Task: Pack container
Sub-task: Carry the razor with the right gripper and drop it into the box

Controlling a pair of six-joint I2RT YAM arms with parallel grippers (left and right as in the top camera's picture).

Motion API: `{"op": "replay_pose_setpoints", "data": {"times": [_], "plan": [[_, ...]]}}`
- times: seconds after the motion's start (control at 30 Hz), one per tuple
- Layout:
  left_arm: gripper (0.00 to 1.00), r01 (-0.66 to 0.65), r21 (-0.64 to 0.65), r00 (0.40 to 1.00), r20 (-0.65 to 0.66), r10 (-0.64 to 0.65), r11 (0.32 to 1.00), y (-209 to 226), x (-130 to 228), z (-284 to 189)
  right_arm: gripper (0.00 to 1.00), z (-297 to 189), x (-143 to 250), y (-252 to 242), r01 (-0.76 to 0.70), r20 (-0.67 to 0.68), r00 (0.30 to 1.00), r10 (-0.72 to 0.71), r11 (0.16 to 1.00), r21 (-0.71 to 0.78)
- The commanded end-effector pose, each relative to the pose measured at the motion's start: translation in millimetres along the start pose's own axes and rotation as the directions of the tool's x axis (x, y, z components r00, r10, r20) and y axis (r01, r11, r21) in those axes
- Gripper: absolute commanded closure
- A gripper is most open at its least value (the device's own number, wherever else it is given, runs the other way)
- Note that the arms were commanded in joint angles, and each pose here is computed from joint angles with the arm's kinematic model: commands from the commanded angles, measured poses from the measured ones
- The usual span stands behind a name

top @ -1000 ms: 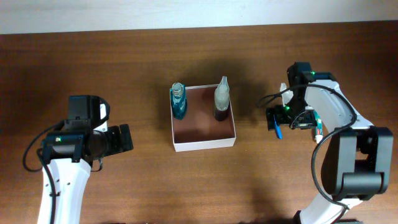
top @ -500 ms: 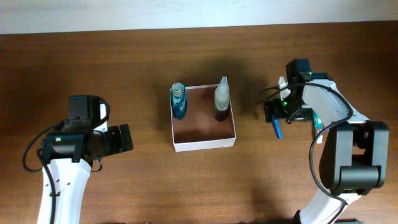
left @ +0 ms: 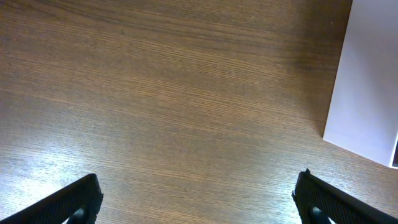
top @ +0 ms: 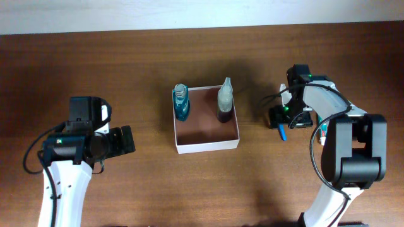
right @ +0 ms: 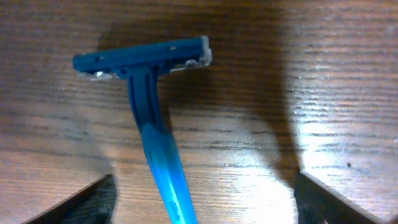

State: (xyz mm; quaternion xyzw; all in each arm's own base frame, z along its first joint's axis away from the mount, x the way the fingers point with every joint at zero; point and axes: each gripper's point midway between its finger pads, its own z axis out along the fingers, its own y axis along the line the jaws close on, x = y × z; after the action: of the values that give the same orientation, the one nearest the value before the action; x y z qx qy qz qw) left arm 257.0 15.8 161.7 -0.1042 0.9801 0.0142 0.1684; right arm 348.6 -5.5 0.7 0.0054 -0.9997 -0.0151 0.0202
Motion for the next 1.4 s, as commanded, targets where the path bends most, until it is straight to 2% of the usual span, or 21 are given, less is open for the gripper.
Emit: {"op": "replay_pose_setpoints", "data": {"times": [0.0, 0.1, 0.23, 0.43, 0.57, 0.8, 0.9, 1.03, 1.13, 1.23, 1.27, 1.37], "plan": [[0.01, 0.013, 0.011, 1.0, -0.008, -0.013, 1.0, -1, 1, 2, 0.29, 11, 12, 2, 0.0, -0.044, 0.999, 0.0, 1.0, -0.014], [0.01, 0.013, 0.011, 1.0, -0.008, -0.013, 1.0, -1, 1, 2, 0.38, 19, 20, 2, -0.001, -0.062, 0.998, 0.0, 1.0, -0.015], [0.0, 0.013, 0.011, 1.0, -0.008, -0.013, 1.0, -1, 1, 2, 0.65, 26, 28, 2, -0.002, -0.077, 0.997, 0.001, 1.0, -0.016], [0.0, 0.013, 0.011, 1.0, -0.008, -0.013, 1.0, -1, 1, 2, 0.88, 26, 28, 2, -0.002, -0.078, 0.997, 0.001, 1.0, -0.016], [0.01, 0.013, 0.011, 1.0, -0.008, -0.013, 1.0, -1, 1, 2, 0.96, 26, 28, 3, -0.003, -0.077, 0.997, 0.001, 1.0, -0.02], [0.01, 0.013, 0.011, 1.0, -0.008, -0.012, 1.0, -1, 1, 2, 0.96, 16, 22, 10, -0.004, -0.054, 0.999, 0.0, 0.998, -0.062], [0.01, 0.012, -0.019, 1.0, -0.002, -0.012, 1.0, 4, 0, 2, 0.96, -15, 10, 14, 0.001, 0.0, 1.0, -0.001, 0.997, -0.083], [0.01, 0.012, -0.022, 1.0, -0.002, -0.012, 1.0, 5, 0, 2, 0.96, -95, -7, 28, 0.047, 0.2, 0.979, -0.025, 0.993, -0.108], [0.01, 0.012, -0.022, 1.0, -0.001, -0.012, 1.0, 5, 0, 2, 0.96, -145, -6, 50, 0.18, 0.349, 0.926, -0.144, 0.981, -0.072], [0.01, 0.012, -0.022, 1.0, -0.002, -0.012, 1.0, 4, 0, 2, 0.96, -192, 12, 94, 0.405, 0.477, 0.802, -0.36, 0.914, 0.008], [0.01, 0.012, -0.022, 1.0, -0.002, -0.012, 1.0, 4, 0, 2, 0.96, -202, 20, 112, 0.494, 0.499, 0.742, -0.448, 0.868, 0.045], [0.01, 0.012, -0.022, 1.0, -0.002, -0.012, 1.0, 4, 0, 2, 0.96, -213, 47, 165, 0.736, 0.502, 0.515, -0.695, 0.658, 0.156]]}}
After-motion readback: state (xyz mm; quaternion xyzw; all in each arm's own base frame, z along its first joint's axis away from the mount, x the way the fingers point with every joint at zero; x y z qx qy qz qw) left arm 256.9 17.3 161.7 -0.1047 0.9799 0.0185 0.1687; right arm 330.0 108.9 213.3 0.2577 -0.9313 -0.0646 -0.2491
